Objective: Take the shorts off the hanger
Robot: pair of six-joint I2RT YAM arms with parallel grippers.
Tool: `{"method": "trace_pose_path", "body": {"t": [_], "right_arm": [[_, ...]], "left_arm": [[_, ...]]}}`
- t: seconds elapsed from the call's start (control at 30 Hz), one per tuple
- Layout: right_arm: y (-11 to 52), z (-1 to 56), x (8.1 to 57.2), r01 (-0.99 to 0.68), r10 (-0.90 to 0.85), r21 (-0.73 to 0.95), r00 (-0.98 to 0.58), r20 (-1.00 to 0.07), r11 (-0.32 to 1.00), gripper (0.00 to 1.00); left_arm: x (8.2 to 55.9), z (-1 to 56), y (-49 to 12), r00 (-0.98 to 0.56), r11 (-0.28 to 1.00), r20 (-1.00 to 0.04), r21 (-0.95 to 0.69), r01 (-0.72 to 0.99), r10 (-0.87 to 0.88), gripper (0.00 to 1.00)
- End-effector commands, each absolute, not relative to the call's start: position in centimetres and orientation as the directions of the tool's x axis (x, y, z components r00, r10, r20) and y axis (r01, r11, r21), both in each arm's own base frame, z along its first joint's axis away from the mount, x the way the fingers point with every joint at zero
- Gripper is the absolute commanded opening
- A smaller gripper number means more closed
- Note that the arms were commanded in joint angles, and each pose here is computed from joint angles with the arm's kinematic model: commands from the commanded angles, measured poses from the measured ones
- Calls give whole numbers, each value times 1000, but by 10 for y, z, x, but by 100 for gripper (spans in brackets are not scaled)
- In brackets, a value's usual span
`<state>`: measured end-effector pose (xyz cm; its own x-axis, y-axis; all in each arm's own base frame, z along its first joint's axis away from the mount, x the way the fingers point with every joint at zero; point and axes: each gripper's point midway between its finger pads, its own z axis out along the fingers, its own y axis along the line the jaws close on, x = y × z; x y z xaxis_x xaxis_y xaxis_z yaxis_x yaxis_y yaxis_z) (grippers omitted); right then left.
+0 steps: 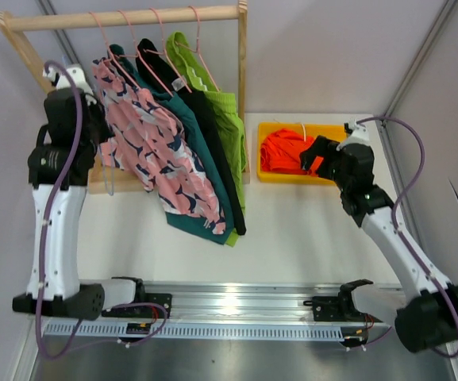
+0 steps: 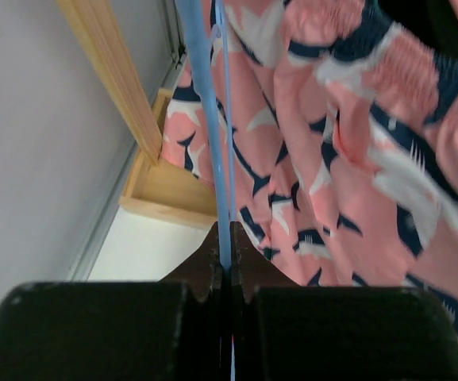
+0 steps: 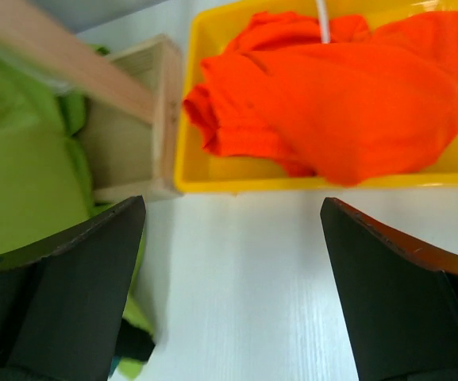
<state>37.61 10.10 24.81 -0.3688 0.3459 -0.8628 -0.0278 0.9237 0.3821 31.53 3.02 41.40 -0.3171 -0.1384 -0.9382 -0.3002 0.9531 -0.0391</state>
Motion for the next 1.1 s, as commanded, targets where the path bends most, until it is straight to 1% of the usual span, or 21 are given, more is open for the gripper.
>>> {"method": "trace_pose_path", "body": {"t": [0.0,0.07,0.1,0.13,0.2,0.27,0.33,0.37,0.53,0.6,0.9,1.07], "right_arm": [[123,265,347,-122,367,424,-327,-871,898,99],[129,258,332,-142,348,412,-336,-875,900,99],[139,256,326,-174,332,408,-346,-877,896,99],[142,251,321,-186,319,401,-354,-879,897,99],[146,244,317,-189,301,388,-368,-880,902,99],[152,239,312,-206,285,384,-388,-877,900,99],[156,236,310,-220,277,385,-401,-873,896,99],[160,235,308,-232,272,386,-406,-872,893,100],[172,230,296,-260,250,383,-428,-868,887,99],[178,229,290,-274,237,380,-437,-868,884,99],[199,218,270,-319,200,372,-460,-865,872,99],[221,219,259,-358,166,360,-471,-866,862,99]], "left_arm": [[326,491,47,-118,942,-989,-47,-332,-92,0],[344,492,46,-117,944,-988,-56,-326,-99,0],[348,510,46,-77,944,-992,-70,-323,-100,0],[352,513,47,-73,942,-992,-70,-327,-99,0],[357,527,50,-52,940,-995,-67,-335,-89,0],[371,528,54,-66,936,-995,-53,-347,-81,0],[372,545,62,-22,932,-997,-64,-358,-77,0],[382,544,68,-21,929,-996,-69,-364,-82,0],[413,538,100,-10,914,-993,-105,-392,-118,0],[433,522,106,-42,919,-990,-110,-378,-136,0],[469,506,120,-53,920,-987,-122,-373,-152,0],[488,451,139,-181,907,-961,-124,-403,-211,0]]}}
